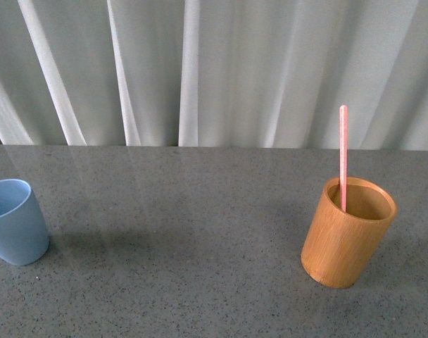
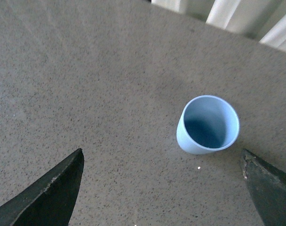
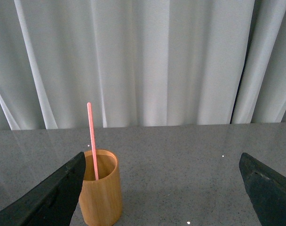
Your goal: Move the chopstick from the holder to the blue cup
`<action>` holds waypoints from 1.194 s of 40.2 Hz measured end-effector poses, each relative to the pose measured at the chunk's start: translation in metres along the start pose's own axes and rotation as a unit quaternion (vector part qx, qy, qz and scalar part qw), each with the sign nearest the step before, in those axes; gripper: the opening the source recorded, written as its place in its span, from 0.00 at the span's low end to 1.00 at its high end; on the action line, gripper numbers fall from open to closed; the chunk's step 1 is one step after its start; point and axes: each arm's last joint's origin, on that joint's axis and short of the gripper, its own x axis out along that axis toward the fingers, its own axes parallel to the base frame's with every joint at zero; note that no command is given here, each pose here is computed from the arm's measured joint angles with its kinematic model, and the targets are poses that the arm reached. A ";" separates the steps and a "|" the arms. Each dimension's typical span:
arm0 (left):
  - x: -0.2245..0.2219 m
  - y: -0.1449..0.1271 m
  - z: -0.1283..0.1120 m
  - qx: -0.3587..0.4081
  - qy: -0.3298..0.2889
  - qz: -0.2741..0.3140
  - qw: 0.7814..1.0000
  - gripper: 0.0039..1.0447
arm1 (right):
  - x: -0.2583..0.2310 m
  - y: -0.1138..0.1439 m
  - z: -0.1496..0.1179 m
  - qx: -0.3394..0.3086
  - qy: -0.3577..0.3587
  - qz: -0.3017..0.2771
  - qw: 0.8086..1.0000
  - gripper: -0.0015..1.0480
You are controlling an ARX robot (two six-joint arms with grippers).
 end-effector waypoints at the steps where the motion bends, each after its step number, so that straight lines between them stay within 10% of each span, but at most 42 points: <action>1: 0.004 -0.001 0.004 0.004 0.009 0.004 1.000 0.94 | 0.000 0.000 0.000 0.000 0.000 0.000 1.000 0.90; 20: 0.077 -0.030 0.010 0.100 0.137 -0.018 0.985 0.94 | 0.000 0.000 0.000 0.000 0.000 0.000 1.000 0.90; 48: 0.142 -0.047 0.002 0.096 0.173 0.000 0.980 0.94 | 0.000 0.000 0.000 0.000 0.000 0.000 1.000 0.90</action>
